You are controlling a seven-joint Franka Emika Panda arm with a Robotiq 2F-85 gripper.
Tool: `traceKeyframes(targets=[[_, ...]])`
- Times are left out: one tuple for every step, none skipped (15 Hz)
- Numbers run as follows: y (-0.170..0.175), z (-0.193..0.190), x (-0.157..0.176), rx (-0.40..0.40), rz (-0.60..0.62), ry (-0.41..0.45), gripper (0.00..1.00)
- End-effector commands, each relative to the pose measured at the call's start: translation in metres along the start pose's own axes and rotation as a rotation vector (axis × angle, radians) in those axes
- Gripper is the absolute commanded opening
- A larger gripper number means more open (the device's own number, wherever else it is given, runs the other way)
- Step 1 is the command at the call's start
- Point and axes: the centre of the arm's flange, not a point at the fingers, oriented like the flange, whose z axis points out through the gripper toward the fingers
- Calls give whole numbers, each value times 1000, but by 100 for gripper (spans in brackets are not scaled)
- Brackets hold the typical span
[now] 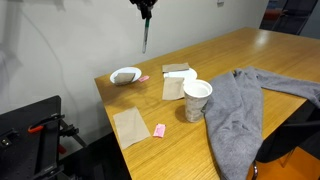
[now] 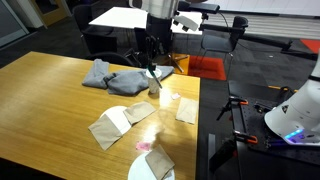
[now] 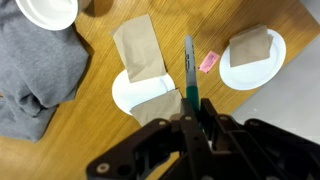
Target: Remove the marker out of the cup and put it on the table
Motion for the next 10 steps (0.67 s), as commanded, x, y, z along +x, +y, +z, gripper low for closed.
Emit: traceKeyframes(targets=[[-10,7,12,19,-68,-58,3],[-15,12,13,24,-85,-73,3],[-20,18,15,26,-99,-86,3],[-25,23,17,33,-112,-102,3],[-28,28,17,46,-123,-112,3],[-32,36,18,61,-119,-130,3],[-31,32,11,39,-89,-96,14],[-33,37,11,49,-93,-107,14],[-35,41,12,54,-96,-113,14],[-35,43,12,56,-97,-115,14]])
